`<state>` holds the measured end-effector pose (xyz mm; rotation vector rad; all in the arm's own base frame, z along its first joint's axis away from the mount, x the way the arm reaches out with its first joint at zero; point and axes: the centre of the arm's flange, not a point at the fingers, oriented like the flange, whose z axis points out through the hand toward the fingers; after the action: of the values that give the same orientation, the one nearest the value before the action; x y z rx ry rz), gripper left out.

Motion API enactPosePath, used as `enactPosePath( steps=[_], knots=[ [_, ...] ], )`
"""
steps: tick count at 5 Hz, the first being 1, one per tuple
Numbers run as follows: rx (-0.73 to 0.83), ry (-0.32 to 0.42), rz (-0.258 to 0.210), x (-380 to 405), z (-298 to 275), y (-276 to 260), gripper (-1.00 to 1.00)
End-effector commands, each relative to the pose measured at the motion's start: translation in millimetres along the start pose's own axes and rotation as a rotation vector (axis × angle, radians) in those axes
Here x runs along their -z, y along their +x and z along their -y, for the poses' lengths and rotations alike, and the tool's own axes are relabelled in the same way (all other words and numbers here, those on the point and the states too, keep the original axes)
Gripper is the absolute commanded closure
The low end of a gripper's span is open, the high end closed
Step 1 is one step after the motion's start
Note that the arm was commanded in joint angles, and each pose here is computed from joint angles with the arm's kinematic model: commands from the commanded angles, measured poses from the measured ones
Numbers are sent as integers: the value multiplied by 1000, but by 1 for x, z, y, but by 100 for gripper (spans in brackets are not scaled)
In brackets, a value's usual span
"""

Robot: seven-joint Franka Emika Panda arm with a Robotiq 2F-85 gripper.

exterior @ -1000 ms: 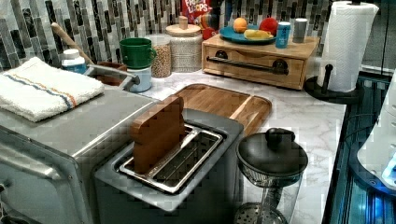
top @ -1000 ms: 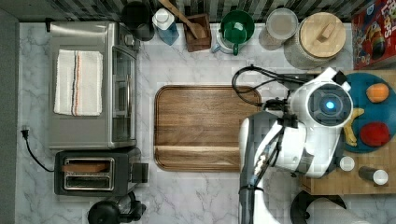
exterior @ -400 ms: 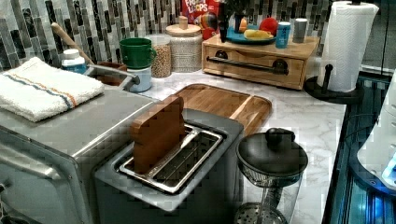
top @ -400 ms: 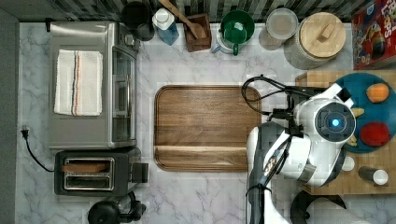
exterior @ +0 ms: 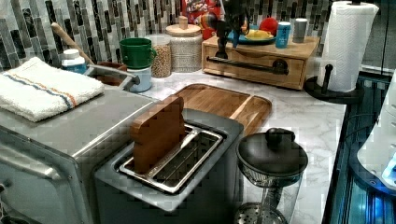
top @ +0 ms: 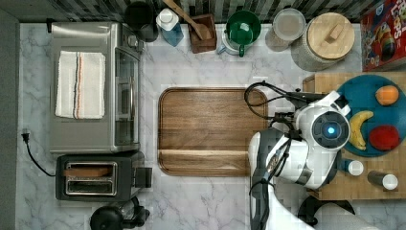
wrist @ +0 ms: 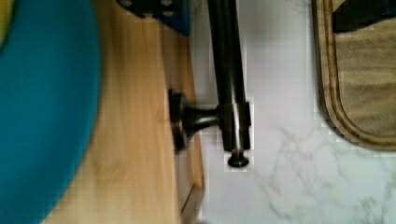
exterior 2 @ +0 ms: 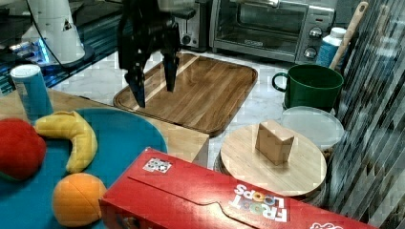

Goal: Open the drawer.

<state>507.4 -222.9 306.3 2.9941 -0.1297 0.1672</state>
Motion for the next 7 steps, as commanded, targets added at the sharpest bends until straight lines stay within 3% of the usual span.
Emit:
enactPosePath(
  steps=[1, 3, 5, 6, 7],
  knots=[
    [-22, 17, -7, -37, 26, -13, -100],
    [-32, 24, 8, -16, 58, -3, -100],
    [0, 99, 16, -35, 109, 2, -100],
    [45, 118, -21, -54, 129, 4, -100],
    [88, 158, 12, -50, 149, -3, -100]
  ],
)
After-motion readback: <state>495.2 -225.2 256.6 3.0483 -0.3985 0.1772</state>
